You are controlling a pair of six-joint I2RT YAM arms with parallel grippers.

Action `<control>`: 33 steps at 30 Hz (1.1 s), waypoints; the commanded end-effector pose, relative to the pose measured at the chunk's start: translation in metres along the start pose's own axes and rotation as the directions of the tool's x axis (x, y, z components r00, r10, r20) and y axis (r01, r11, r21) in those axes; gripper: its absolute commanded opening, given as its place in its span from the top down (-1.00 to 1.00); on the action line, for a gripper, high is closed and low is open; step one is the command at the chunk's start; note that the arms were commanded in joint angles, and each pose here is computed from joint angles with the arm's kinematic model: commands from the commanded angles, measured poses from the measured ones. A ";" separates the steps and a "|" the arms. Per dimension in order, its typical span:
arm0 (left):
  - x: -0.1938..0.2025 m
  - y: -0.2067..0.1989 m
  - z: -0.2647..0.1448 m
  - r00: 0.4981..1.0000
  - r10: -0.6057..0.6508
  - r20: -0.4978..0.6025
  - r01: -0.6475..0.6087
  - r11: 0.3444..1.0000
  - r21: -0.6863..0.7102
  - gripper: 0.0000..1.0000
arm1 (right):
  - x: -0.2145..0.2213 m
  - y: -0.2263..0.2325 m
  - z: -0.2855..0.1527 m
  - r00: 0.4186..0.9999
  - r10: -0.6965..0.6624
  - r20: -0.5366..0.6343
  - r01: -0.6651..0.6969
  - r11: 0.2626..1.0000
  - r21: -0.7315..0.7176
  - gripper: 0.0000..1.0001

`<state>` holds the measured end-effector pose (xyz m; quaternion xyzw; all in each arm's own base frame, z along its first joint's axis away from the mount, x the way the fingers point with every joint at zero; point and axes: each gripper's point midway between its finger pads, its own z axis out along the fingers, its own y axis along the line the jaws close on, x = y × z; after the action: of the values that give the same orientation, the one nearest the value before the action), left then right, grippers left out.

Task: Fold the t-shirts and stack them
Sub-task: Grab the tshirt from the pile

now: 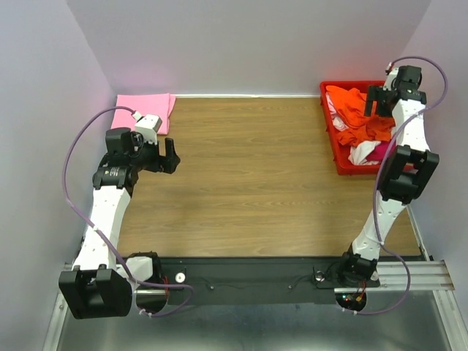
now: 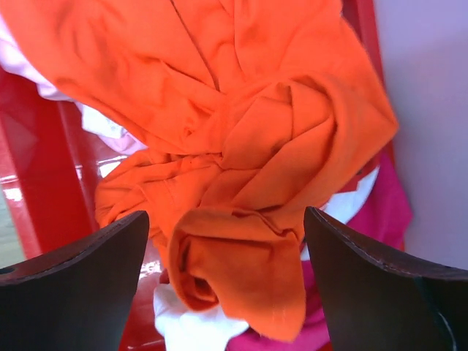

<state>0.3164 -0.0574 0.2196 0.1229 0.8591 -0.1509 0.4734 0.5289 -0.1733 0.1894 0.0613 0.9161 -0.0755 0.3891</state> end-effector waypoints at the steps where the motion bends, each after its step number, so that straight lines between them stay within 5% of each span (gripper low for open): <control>1: -0.022 0.001 -0.005 0.997 0.031 0.070 -0.030 0.999 -0.012 -0.97 | -0.008 -0.008 0.006 1.000 -0.002 0.015 0.001 1.000 0.031 -0.82; 4: -0.021 0.002 -0.004 0.997 0.031 0.069 -0.031 0.999 -0.013 -0.97 | 0.005 -0.008 0.022 1.000 0.013 -0.022 -0.012 0.999 0.034 -0.68; 8: -0.020 0.003 -0.003 0.997 0.033 0.065 -0.032 0.999 -0.016 -0.97 | 0.006 -0.009 0.027 0.999 0.024 -0.025 -0.023 0.999 0.035 -0.11; 11: -0.019 0.002 -0.002 0.997 0.034 0.063 -0.033 0.999 -0.011 -0.97 | -0.008 -0.011 0.019 1.000 0.020 0.011 -0.021 0.999 0.043 0.75; 13: -0.020 0.002 -0.002 0.997 0.032 0.063 -0.032 0.999 -0.008 -0.97 | -0.024 -0.019 0.004 0.999 0.017 0.052 -0.021 0.997 0.079 0.99; 23: -0.022 -0.002 -0.005 0.997 0.034 0.073 -0.035 0.999 0.003 -0.97 | -0.126 -0.020 -0.113 0.927 -0.003 0.375 -0.024 0.997 0.067 0.99; 33: -0.023 0.000 -0.003 0.997 0.020 0.068 -0.020 1.000 0.000 -0.97 | -0.210 0.019 -0.251 0.724 0.052 0.688 0.050 0.991 -0.128 0.99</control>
<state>0.3176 -0.0563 0.2193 0.1211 0.8594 -0.1480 0.4742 0.5222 -0.1524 0.4160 0.0473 0.7910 -0.0731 0.6056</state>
